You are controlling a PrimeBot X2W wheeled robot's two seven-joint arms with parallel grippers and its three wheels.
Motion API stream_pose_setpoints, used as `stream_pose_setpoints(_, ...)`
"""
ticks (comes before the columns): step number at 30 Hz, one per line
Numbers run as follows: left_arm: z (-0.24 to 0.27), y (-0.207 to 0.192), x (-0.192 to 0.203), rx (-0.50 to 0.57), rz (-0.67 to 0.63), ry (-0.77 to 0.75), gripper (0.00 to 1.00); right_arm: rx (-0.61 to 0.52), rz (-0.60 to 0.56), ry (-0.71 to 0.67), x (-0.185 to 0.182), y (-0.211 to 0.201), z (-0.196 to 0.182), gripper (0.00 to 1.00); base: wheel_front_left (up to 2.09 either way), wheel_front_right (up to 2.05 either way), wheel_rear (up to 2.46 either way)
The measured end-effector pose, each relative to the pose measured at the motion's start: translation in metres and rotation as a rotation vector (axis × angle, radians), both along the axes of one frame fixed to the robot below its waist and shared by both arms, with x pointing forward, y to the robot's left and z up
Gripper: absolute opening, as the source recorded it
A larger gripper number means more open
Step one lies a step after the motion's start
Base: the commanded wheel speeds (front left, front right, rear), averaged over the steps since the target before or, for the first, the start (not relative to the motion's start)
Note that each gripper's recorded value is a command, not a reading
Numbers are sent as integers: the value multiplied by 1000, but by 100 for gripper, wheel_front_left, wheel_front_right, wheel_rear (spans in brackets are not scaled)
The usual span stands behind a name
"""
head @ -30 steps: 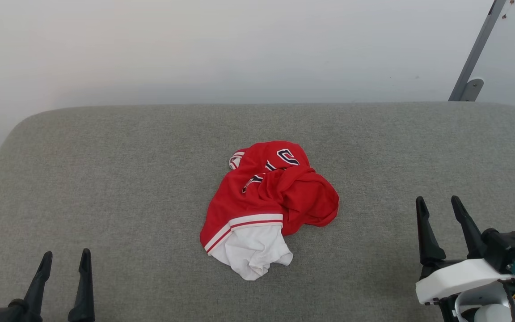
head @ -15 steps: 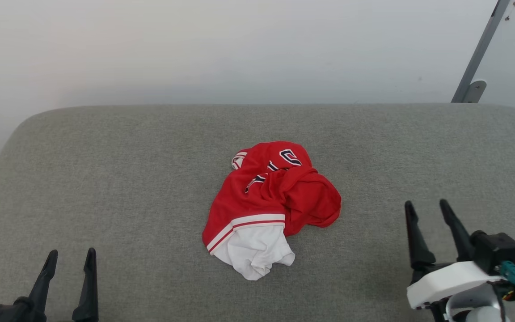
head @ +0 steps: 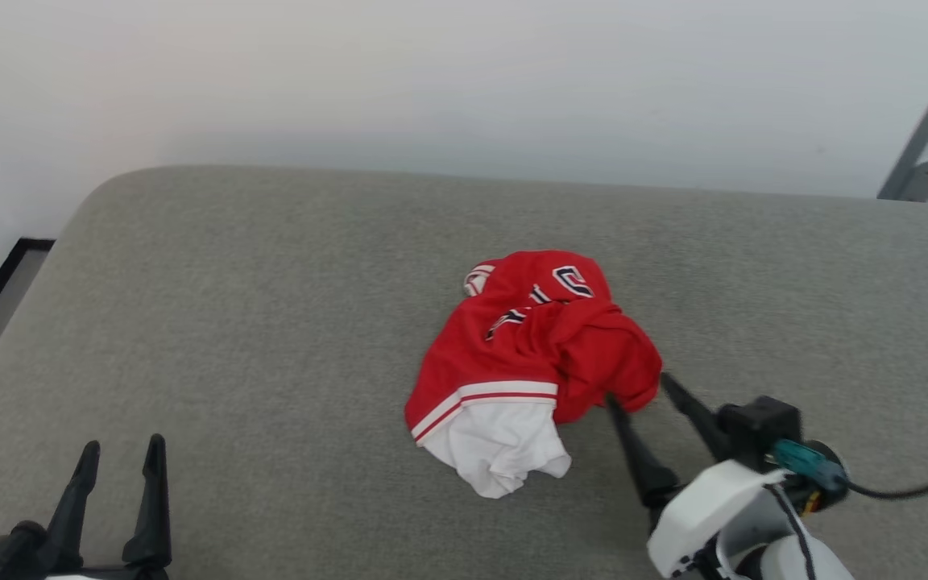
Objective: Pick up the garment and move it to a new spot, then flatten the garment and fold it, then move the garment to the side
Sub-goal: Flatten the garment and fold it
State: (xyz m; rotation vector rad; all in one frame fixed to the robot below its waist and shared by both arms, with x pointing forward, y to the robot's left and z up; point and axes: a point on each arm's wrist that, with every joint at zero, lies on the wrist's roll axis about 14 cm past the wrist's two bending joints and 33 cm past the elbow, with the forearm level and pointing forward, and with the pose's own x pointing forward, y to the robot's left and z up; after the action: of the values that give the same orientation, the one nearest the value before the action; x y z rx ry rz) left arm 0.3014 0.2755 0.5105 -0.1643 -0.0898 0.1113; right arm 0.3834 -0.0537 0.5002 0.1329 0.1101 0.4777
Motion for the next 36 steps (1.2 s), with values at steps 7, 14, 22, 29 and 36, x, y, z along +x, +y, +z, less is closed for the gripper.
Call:
stream_pose_setpoints(7,-4,8,-4,-12,33,13,100,-130,230,151,-6,49,-29,100,0,0,0)
stream_pose_setpoints(14,-7,12,-5,-38,65,20,100,-311,377,320,-8,69,-68,100,0,0,0)
stream_pose_setpoints(22,-11,17,-1,-67,98,34,100,-509,463,415,-2,76,-104,100,0,0,0)
stream_pose_setpoints(29,-16,20,3,-73,111,51,100,-592,512,451,2,84,-124,77,0,0,0)
stream_pose_setpoints(36,-13,22,8,-76,111,40,100,-556,498,440,8,83,-113,0,0,0,0)
